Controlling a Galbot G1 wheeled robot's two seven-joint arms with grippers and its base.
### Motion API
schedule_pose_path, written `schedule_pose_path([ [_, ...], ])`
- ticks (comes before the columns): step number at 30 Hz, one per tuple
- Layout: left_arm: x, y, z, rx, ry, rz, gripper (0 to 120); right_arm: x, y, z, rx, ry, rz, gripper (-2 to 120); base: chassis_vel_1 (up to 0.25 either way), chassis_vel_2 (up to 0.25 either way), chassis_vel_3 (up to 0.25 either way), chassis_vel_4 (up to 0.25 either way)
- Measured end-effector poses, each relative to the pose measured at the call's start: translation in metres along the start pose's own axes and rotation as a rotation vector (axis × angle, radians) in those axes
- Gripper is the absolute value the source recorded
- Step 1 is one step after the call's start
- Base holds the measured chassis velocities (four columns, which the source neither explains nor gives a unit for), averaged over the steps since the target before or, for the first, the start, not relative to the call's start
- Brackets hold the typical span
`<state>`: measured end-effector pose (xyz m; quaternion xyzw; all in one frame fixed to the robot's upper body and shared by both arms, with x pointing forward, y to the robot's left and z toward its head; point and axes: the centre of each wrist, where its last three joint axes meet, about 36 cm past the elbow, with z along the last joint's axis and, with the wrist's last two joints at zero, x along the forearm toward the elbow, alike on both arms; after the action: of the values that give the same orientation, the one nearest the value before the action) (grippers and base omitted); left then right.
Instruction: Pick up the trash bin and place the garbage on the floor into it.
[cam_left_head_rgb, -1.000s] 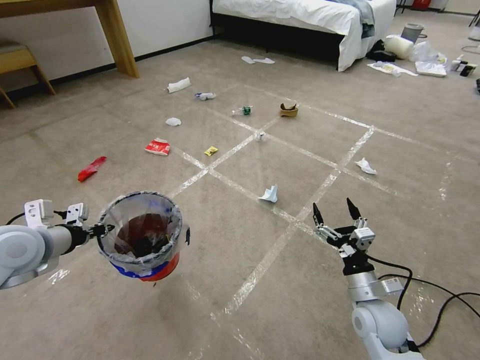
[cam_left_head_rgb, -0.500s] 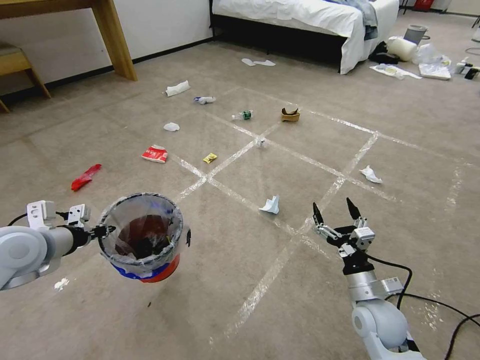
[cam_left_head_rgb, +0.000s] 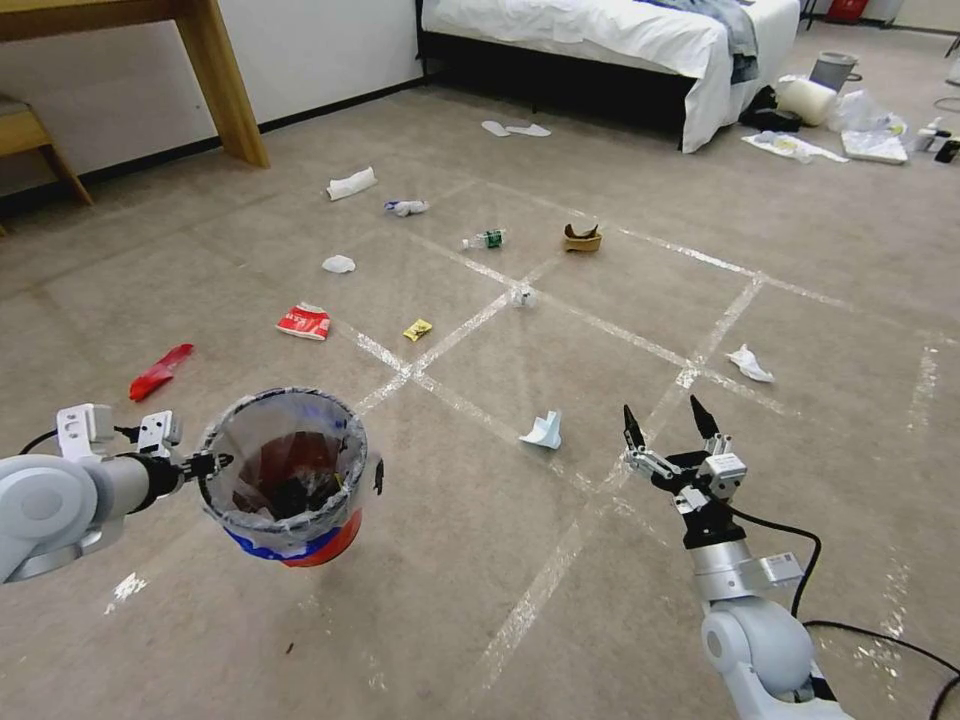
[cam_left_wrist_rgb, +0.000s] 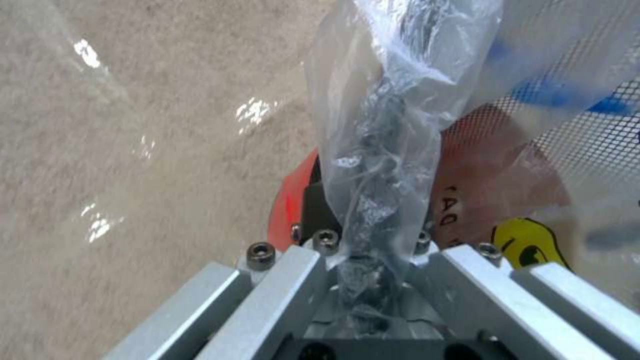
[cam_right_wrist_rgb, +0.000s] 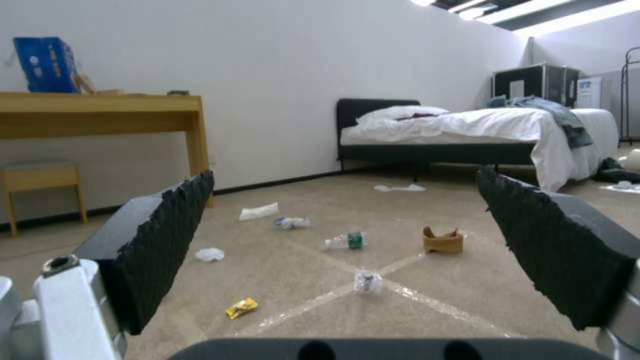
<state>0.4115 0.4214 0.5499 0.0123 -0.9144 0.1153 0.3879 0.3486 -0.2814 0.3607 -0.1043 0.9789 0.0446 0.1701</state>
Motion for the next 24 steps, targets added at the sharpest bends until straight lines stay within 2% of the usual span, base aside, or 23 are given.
schedule_pose_path([
  [24,-0.0007,-0.0014,0.0011,-0.007,-0.002,-0.005,0,0.0004,0.003,0.0048,-0.01,0.003,0.002,100,-0.115,0.117,0.113,-0.117],
])
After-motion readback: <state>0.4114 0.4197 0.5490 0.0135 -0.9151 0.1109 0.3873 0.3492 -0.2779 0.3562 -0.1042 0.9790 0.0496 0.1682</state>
